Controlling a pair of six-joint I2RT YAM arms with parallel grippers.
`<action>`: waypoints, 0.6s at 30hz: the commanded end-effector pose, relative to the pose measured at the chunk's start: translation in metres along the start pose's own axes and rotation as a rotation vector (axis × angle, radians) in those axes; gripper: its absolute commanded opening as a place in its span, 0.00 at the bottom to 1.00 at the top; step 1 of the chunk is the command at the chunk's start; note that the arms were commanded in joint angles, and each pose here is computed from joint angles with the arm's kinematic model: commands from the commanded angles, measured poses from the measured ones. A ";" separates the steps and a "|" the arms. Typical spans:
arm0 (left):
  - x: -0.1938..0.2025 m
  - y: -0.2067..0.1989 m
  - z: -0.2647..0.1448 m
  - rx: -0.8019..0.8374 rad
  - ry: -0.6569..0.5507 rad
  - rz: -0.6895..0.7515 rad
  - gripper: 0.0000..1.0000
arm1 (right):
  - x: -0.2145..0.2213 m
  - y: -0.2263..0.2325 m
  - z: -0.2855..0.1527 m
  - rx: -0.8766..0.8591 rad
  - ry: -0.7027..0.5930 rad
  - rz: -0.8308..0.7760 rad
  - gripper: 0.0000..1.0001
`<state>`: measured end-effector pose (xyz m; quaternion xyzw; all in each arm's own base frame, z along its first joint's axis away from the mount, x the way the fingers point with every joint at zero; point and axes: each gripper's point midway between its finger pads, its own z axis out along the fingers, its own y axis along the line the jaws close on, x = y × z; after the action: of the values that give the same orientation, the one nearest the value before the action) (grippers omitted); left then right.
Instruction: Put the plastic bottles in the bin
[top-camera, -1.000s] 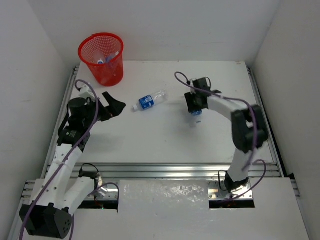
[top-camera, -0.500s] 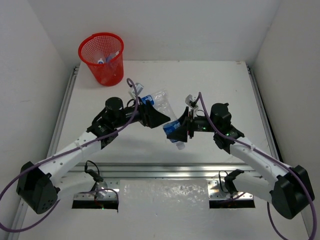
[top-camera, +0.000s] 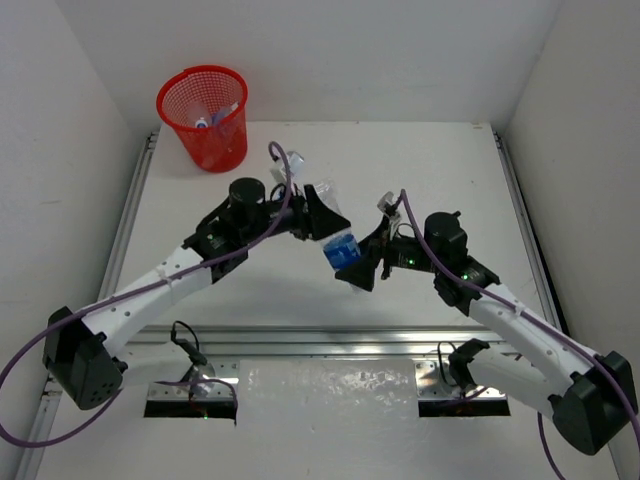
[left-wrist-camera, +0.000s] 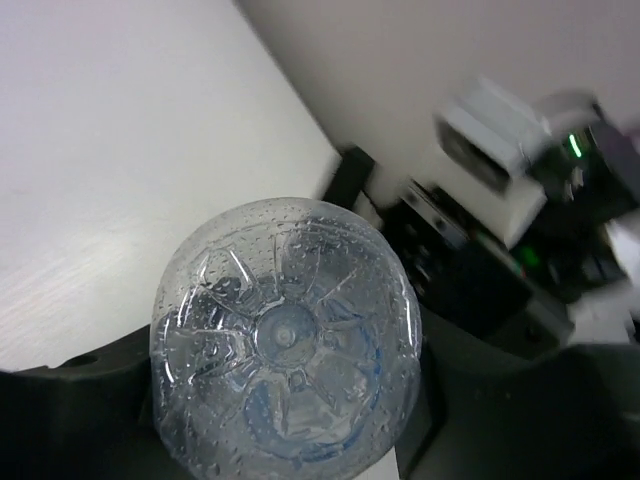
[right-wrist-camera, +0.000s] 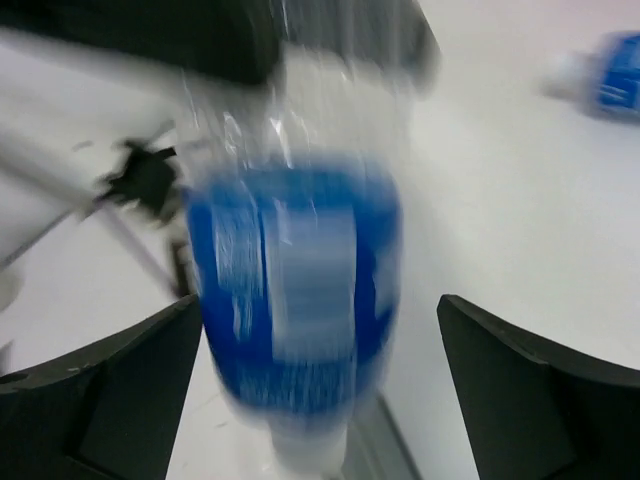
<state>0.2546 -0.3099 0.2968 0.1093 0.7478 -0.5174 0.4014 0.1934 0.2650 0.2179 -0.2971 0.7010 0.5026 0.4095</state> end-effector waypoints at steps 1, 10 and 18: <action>-0.087 0.068 -0.044 -0.461 -0.254 -0.050 0.00 | 0.012 -0.072 -0.034 0.502 0.002 0.075 0.99; -0.276 0.240 -0.232 -1.037 -0.842 -0.291 0.00 | 0.070 -0.111 -0.087 0.836 0.026 0.189 0.99; -0.407 0.294 -0.258 -1.057 -1.007 -0.207 0.11 | 0.093 -0.100 -0.074 0.733 0.088 0.235 0.99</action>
<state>0.5550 0.1319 0.3932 -0.4223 0.6514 -0.1153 0.6197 0.2116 0.1528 0.0963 -0.0647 0.8893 0.2226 0.3943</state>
